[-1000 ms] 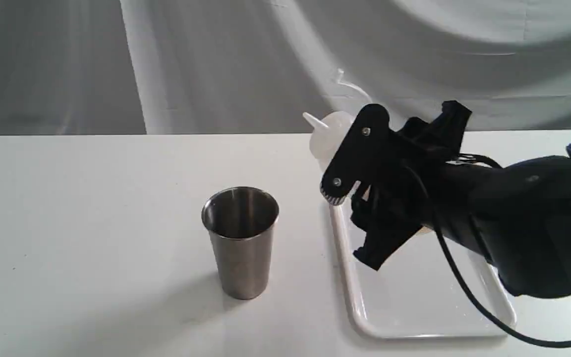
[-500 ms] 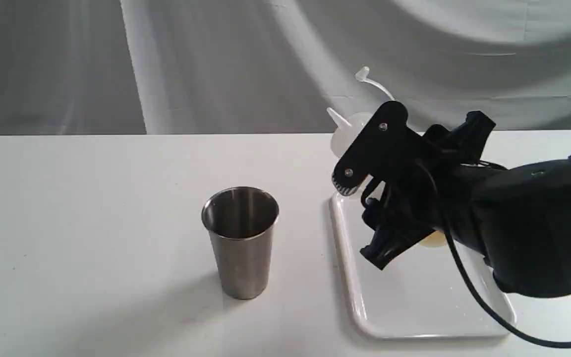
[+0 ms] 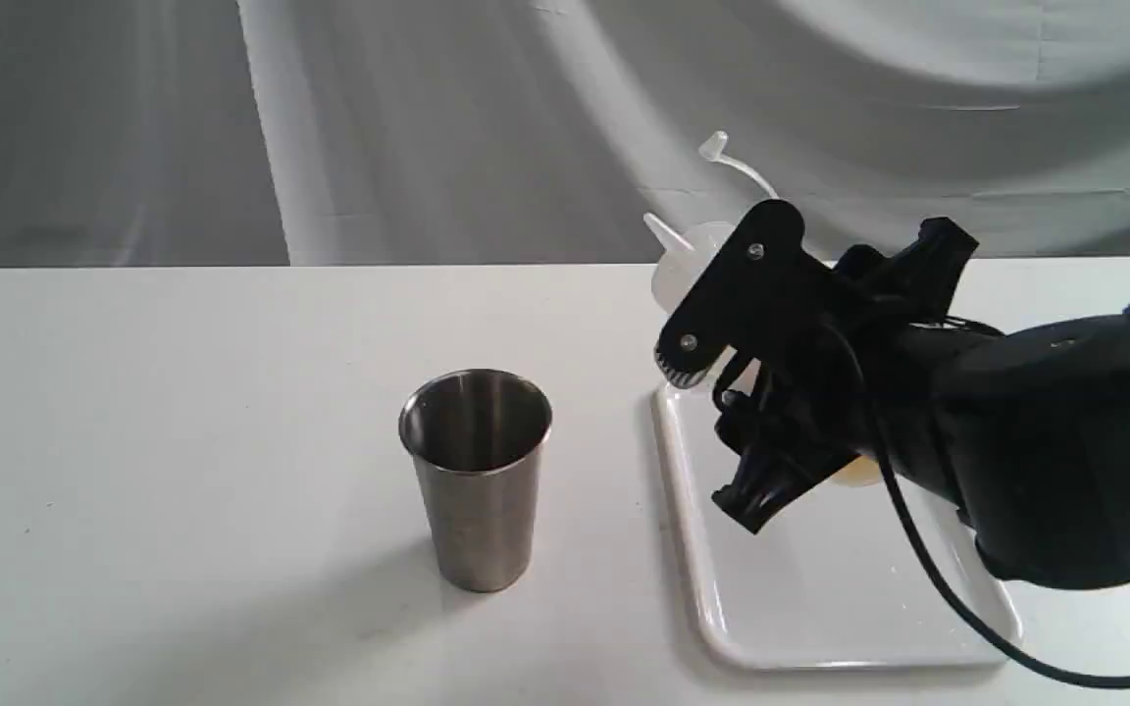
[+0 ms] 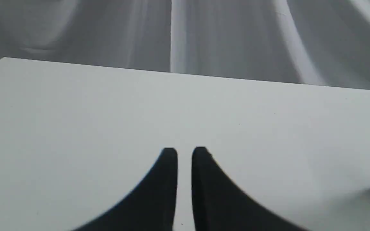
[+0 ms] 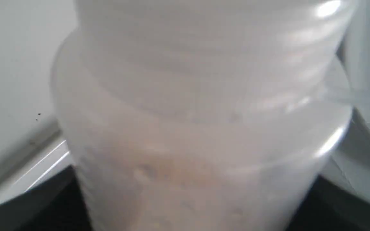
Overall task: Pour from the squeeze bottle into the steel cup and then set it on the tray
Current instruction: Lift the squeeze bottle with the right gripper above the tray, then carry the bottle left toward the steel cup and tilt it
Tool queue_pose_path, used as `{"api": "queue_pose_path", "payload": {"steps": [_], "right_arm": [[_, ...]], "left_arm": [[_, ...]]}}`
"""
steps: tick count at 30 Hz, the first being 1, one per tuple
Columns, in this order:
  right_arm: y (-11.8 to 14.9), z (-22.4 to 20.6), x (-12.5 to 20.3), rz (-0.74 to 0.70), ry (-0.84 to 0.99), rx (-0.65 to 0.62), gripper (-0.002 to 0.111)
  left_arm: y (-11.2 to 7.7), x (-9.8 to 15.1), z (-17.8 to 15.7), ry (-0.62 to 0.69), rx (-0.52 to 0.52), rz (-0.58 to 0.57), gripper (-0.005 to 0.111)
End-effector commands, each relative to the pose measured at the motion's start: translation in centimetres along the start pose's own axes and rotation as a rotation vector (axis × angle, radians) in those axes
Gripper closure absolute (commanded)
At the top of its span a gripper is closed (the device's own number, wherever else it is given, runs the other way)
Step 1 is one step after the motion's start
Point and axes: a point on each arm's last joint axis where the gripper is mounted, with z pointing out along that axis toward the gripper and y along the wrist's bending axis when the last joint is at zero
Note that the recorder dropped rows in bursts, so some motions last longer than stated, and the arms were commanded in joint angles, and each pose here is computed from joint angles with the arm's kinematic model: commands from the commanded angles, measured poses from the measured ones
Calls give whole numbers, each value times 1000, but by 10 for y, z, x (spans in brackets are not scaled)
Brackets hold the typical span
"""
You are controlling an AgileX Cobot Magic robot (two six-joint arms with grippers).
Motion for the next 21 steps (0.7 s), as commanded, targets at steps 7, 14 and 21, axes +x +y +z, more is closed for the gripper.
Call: {"api": "queue_pose_path", "payload": {"steps": [7, 14, 21], "right_arm": [[-2, -3, -8, -18, -51, -18, 108], [-18, -7, -31, 139, -88, -9, 108], [-22, -8, -38, 52, -137, 15, 108]], "left_arm": [[0, 2, 0, 8, 5, -5, 98], [0, 2, 0, 8, 5, -5, 98], [0, 2, 0, 8, 5, -5, 98]]}}
